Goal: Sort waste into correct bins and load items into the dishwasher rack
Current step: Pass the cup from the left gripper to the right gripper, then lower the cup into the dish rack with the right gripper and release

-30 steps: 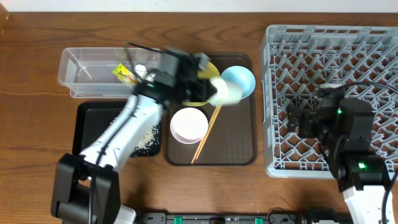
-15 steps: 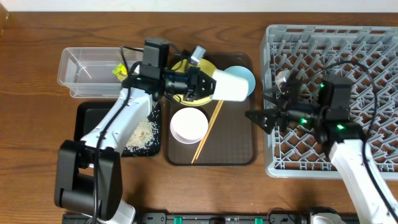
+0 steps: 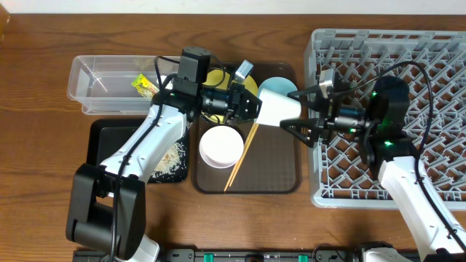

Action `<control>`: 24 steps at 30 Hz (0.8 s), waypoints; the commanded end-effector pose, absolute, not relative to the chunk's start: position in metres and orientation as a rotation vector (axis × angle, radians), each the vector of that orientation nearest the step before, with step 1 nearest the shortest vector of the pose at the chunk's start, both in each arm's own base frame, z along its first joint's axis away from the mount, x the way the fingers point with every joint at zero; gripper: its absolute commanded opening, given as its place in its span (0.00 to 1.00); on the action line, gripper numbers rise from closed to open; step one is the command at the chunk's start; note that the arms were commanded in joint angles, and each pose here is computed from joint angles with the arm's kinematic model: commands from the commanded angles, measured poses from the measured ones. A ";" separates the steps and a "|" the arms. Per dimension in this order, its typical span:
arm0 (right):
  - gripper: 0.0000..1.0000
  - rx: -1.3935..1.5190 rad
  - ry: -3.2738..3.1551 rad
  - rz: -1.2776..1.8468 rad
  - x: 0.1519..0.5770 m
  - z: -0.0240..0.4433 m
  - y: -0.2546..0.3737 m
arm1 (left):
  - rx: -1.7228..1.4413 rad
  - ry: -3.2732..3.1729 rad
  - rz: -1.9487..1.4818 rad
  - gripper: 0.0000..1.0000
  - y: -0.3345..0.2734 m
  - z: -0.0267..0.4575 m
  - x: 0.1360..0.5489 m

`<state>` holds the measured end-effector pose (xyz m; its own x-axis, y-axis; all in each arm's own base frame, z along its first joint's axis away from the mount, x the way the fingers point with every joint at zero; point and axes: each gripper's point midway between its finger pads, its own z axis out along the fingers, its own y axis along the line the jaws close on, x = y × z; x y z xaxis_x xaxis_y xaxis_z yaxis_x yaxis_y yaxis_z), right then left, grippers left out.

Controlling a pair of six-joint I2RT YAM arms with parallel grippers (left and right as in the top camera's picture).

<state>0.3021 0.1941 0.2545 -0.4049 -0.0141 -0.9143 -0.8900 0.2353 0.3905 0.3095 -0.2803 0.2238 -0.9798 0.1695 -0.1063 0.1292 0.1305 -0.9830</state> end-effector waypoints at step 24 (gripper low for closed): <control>0.46 -0.717 1.823 1.218 0.317 0.234 0.199 | -0.332 -2.498 1.987 0.38 -0.278 0.207 0.322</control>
